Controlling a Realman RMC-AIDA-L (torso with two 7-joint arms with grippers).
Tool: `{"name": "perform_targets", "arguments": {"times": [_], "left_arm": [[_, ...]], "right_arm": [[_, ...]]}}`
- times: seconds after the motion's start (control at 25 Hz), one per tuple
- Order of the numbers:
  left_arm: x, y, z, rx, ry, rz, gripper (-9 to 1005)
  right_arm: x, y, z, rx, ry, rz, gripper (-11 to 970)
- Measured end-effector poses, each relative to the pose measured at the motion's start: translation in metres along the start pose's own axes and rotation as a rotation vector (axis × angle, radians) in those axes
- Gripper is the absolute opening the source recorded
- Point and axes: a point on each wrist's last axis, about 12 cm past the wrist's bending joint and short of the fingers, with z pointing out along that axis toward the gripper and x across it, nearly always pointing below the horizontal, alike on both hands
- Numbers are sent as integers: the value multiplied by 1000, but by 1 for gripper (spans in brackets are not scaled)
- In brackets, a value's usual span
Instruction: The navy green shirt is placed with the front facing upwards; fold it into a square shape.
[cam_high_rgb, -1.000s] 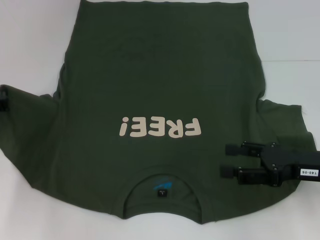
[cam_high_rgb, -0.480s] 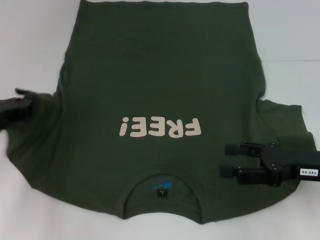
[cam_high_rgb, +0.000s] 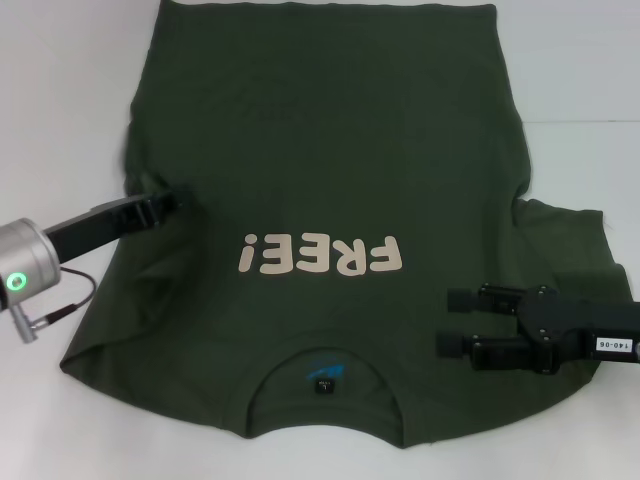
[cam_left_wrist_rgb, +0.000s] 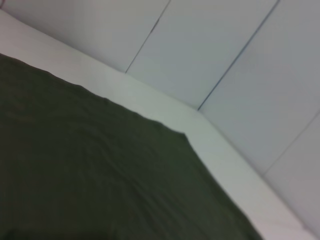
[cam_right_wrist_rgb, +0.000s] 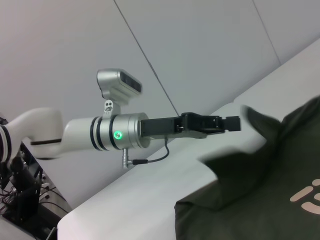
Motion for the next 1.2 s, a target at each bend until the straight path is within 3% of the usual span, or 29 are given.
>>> {"name": "perform_targets", "arguments": {"times": [0.24,0.52,0.64,0.88,0.96,1.2], "left_arm": [[5,-4,2,47,-84,-84,131],[6,-7,0,82,-96,-60,359],[9,-13,-5,148,-110,-9,502],[24,-42,-14,406,-136,184,747],[28,-46,-13,439,-116,209,822],[47,-62,0,534,16,387,835]], "right_arm": [[0,0,0,-2,2,-1,899],[1,0,-3,7,-4,3,900],[0,-1,-6,16,-15,19,900],[-3,-9,-15,81,-35,141,899],[-4,-12,-18,109,-37,180,899],[-8,-27,-33,238,-97,322,899]]}}
